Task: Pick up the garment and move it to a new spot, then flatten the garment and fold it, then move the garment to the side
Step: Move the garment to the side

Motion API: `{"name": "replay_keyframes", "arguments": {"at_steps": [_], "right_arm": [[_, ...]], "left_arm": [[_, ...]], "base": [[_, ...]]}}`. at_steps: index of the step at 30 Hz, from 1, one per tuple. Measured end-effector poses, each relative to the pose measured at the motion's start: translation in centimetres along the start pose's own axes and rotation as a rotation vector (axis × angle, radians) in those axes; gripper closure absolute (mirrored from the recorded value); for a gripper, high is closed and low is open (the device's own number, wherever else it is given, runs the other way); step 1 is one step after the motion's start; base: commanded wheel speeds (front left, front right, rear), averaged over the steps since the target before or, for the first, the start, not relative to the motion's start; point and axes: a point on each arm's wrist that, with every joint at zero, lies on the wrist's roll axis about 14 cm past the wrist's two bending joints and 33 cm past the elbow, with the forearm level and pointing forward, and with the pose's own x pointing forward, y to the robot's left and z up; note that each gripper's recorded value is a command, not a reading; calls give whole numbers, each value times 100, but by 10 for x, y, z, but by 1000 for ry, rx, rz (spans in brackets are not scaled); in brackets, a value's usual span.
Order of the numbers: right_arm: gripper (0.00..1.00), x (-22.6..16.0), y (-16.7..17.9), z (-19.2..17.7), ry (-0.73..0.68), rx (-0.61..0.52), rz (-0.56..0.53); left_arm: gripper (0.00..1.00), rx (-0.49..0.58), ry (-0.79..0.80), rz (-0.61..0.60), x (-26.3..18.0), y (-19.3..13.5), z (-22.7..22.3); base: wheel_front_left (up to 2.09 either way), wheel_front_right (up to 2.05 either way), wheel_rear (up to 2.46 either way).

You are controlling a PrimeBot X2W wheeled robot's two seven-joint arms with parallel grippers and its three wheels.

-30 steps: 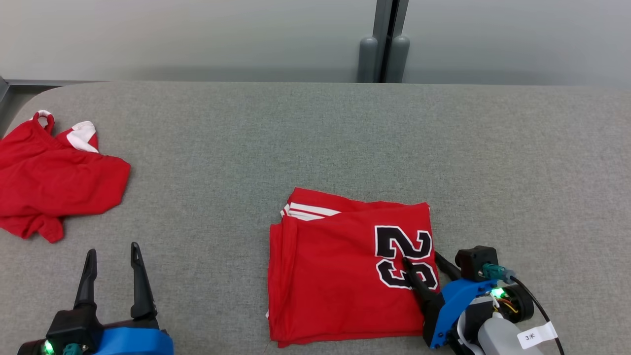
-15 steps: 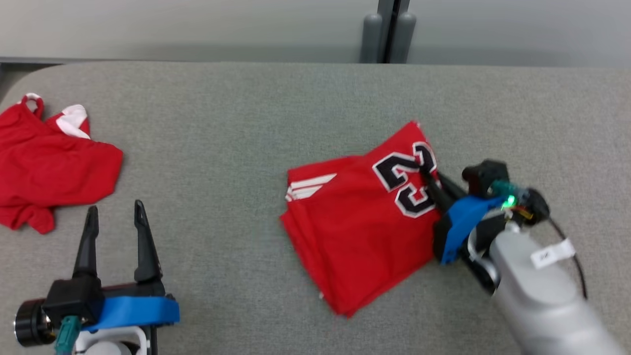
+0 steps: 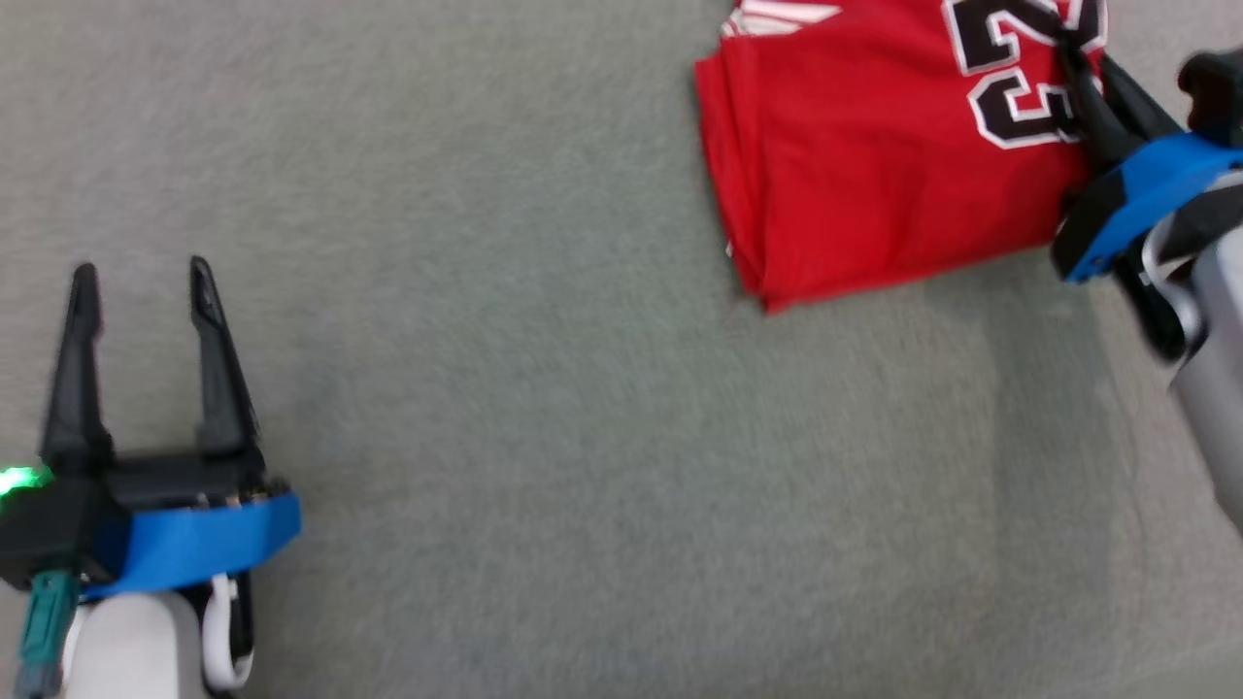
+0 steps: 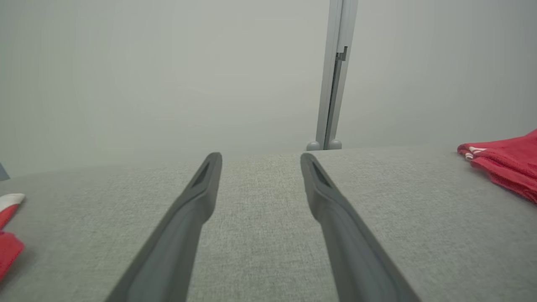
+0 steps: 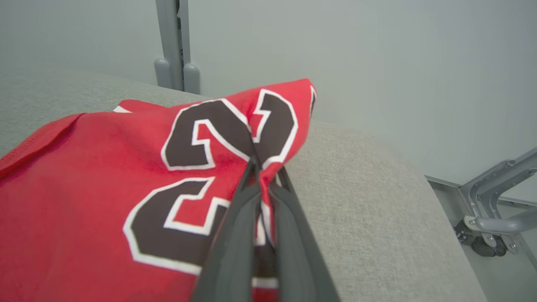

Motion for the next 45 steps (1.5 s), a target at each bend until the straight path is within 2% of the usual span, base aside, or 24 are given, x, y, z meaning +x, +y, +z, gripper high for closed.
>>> {"name": "replay_keyframes", "arguments": {"at_steps": [5, 11, 18, 22, 23, 24, 25, 30, 35, 39, 45], "right_arm": [[100, -8, -61, -3, 11, -44, -119], [100, -11, -105, -2, 39, -117, -202], [100, 11, -113, 11, 68, -192, -206], [100, 21, -114, 1, 125, -194, -217], [89, 22, -116, 2, 128, -191, -226], [16, 24, -119, 3, 124, -192, -235], [0, 25, -121, 4, 122, -197, -239], [0, 23, -121, 12, 87, -198, -249], [0, 18, -107, 51, -47, -172, -228], [0, 10, -75, 82, -172, -107, -170], [0, -16, -8, 115, -342, -16, -41]], "left_arm": [[0, 15, -13, -89, 24, -23, -17], [0, 29, -29, -150, 39, -37, -25], [0, 36, -46, -148, 47, -34, -23], [0, 36, -37, -140, 46, -31, -26], [0, 36, -36, -137, 45, -30, -26], [0, 35, -36, -134, 44, -29, -26], [0, 35, -33, -131, 43, -28, -26], [0, 35, -33, -97, 37, -19, -19], [0, 42, -34, -56, 21, -8, -4], [0, 40, -51, -6, 4, 4, 17], [0, 43, -43, 77, -33, 26, 36]], "base": [[0, 0, 0], [0, 0, 0], [0, 0, 0], [0, 0, 0], [0, 0, 0], [0, 0, 0], [0, 0, 0], [0, 0, 0], [0, 0, 0], [0, 0, 0], [0, 0, 0]]}}
